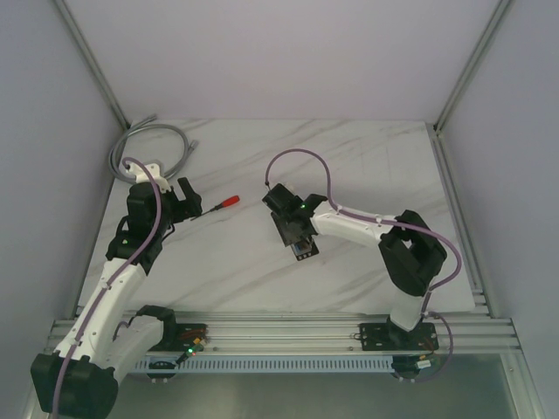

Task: Snap on the fuse box
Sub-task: Close the fuse box cover on the fuse box base.

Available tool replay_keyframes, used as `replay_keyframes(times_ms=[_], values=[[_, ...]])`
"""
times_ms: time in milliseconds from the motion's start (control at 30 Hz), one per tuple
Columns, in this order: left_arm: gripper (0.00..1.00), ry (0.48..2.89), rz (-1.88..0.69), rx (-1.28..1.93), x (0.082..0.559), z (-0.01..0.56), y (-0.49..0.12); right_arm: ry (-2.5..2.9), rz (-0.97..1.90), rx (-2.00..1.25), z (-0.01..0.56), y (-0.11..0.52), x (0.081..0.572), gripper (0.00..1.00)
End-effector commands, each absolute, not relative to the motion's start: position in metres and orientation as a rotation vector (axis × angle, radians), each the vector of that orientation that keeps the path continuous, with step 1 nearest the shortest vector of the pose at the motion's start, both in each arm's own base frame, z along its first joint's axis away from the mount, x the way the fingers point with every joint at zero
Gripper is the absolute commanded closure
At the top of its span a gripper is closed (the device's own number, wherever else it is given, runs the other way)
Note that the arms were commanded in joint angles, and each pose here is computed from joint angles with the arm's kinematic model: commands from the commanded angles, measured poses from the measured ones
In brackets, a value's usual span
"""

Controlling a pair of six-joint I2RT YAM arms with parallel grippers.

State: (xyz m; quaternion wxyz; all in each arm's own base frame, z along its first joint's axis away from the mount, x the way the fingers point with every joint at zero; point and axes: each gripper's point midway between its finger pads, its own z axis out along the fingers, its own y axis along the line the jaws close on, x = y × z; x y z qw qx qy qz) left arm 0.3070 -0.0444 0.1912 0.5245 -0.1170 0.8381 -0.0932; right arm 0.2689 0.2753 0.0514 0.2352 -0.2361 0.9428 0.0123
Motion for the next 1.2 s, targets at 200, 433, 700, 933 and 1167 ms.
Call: replay_keyframes(times_ms=[200,433,700,933,1167], values=[[0.00,1.990,-0.245,-0.291,0.307,0.193,-0.045,2.641,0.084,-0.608,0.080,0.260,0.249,0.48],[0.00,1.983,-0.252,-0.291,0.306,0.195,-0.045,2.676,0.127,-0.608,0.068,0.260,0.250,0.49],[0.00,1.982,-0.253,-0.291,0.305,0.195,-0.045,2.770,0.134,-0.615,0.040,0.257,0.242,0.51],[0.00,1.983,-0.252,-0.293,0.306,0.195,-0.045,2.857,0.047,-0.656,0.020,0.243,0.228,0.59],[0.00,1.983,-0.256,-0.295,0.306,0.195,-0.045,2.920,-0.055,-0.719,0.002,0.235,0.210,0.61]])
